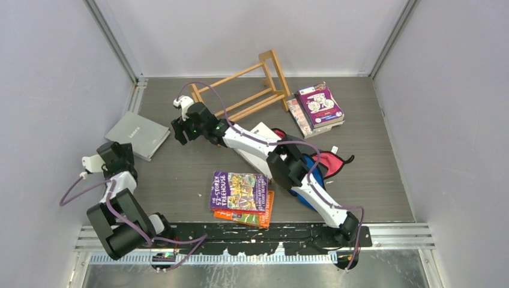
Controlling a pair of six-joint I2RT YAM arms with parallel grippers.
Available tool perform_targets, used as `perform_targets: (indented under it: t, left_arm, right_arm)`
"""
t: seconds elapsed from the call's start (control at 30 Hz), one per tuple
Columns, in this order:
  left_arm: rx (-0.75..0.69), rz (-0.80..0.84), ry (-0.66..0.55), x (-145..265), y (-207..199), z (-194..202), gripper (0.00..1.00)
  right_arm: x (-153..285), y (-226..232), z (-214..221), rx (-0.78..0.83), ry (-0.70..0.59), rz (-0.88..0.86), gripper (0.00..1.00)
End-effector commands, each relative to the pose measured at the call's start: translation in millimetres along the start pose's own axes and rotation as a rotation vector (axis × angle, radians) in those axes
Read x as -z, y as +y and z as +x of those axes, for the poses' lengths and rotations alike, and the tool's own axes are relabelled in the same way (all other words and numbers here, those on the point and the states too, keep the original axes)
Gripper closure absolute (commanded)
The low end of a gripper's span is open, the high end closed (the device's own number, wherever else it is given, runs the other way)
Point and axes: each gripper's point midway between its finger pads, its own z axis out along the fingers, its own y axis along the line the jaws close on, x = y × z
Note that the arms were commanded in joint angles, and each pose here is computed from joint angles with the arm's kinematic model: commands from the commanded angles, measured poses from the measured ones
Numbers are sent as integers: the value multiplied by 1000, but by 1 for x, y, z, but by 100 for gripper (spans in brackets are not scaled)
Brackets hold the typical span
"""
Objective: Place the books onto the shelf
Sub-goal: Pick up the book from the center of the board.
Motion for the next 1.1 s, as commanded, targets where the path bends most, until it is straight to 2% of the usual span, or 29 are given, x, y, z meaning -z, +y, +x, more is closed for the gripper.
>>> perform_targets:
  t: [0.0,0.8,1.07]
  left_arm:
    - [-2,123,-6,-9,-31,-6,37]
    - [-33,143,162,-19,-35,29,40]
    - [-28,164,183,-23,-32,38,56]
  right_arm:
    - [16,13,-49,-35,-127,-55,26]
    - [21,4,-44,-74,-131,-63,26]
    - [20,3,-47,-74,-151,-64,26]
